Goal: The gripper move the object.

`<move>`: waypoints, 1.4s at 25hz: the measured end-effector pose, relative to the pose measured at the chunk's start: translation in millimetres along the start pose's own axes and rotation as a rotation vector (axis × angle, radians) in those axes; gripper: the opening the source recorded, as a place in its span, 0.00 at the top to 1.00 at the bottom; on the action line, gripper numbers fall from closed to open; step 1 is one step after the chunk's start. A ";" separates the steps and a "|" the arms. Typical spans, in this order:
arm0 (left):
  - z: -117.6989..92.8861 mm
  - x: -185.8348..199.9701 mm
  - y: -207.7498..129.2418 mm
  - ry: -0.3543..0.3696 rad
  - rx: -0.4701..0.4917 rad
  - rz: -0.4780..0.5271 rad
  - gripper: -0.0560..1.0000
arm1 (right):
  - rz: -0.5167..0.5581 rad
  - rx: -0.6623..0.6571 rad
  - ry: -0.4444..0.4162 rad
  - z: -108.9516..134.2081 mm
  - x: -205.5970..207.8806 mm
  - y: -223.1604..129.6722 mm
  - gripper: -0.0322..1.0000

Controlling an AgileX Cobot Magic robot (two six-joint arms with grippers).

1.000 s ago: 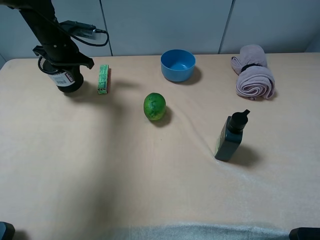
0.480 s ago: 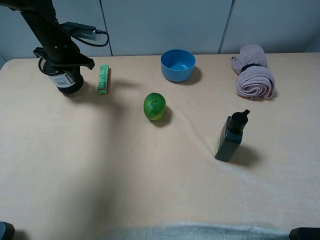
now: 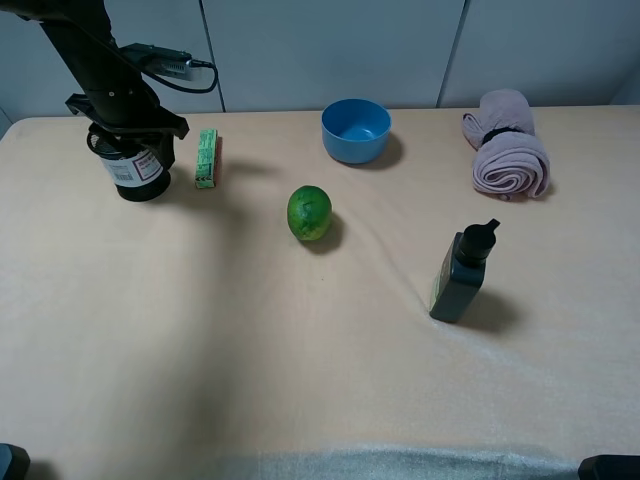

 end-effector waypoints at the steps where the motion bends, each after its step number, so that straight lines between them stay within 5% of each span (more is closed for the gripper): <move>1: 0.0 0.0 0.0 0.000 0.000 0.000 0.36 | 0.000 0.000 0.000 0.0 0.0 0.0 0.30; 5: 0.0 0.0 0.0 0.000 0.000 0.000 0.27 | 0.000 0.000 0.000 0.0 0.0 0.0 0.30; 15: -0.1 4.4 -1.0 0.000 -0.001 0.002 0.25 | 0.000 0.000 0.000 0.0 0.0 0.0 0.30; 35: -2.6 108.3 -27.4 -0.007 0.016 -0.008 0.12 | 0.000 0.000 0.000 0.0 0.0 0.0 0.30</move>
Point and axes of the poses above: a point on each arm's last joint axis where the gripper is mounted, x pointing back along that axis away from the gripper, z along the wrist's bending axis when the last joint is at zero, y = z × x, the point moved 8 cm from there along -x, pointing out along that axis toward the gripper, and after that the axes turned 8 degrees about x, right-handed, at the moved point
